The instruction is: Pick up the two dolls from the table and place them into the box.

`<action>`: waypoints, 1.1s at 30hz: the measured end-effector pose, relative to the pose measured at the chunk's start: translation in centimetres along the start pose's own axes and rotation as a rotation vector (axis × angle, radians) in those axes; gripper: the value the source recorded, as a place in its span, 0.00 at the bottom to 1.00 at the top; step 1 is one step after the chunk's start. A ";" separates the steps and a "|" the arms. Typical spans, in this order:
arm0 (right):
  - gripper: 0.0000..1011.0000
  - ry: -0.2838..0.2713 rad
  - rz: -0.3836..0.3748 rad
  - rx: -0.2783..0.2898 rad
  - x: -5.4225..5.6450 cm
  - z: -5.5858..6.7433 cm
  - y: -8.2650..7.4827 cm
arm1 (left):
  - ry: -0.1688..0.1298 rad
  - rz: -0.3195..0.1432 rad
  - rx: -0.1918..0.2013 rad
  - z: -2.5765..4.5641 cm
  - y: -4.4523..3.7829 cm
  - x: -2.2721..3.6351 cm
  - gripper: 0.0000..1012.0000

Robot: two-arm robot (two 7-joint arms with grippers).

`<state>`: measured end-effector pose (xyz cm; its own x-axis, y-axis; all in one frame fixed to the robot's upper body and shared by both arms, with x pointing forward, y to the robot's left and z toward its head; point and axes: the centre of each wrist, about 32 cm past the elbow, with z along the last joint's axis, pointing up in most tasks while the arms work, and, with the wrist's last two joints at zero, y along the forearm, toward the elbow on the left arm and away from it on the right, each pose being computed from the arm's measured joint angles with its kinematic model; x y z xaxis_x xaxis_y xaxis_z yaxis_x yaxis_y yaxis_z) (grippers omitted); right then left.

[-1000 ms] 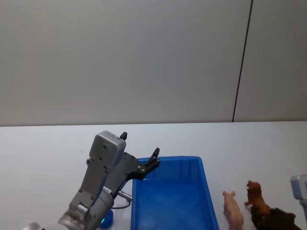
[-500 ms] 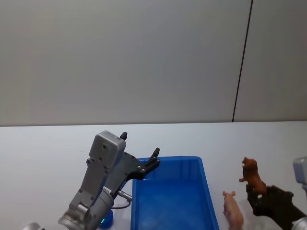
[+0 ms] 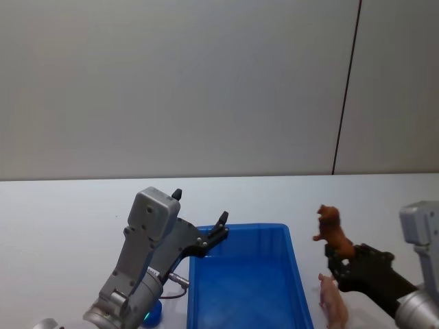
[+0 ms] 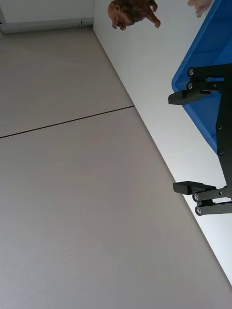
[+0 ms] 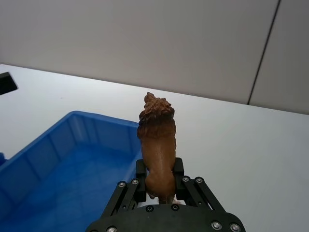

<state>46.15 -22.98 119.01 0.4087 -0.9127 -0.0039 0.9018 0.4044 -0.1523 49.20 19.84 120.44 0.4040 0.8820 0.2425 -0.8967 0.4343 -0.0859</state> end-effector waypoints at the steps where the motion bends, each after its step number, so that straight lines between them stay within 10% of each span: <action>1: 0.30 0.000 0.014 0.001 -0.1 0.1 0.2 | 0.000 0.000 0.000 0.00 0.00 0.00 0.99; 26: 0.30 -0.010 0.201 -0.046 -2.9 0.2 4.3 | 0.000 0.000 0.000 0.00 0.00 0.00 0.99; 33: 0.47 -0.015 0.220 -0.053 -3.2 0.2 5.1 | 0.000 0.000 0.000 0.00 0.00 0.00 0.99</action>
<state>49.48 -18.03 118.46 0.5971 -0.8017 -0.0279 0.7822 0.5896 -0.2015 49.20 19.84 120.44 0.4040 0.8820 0.2424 -0.8967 0.4343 -0.0858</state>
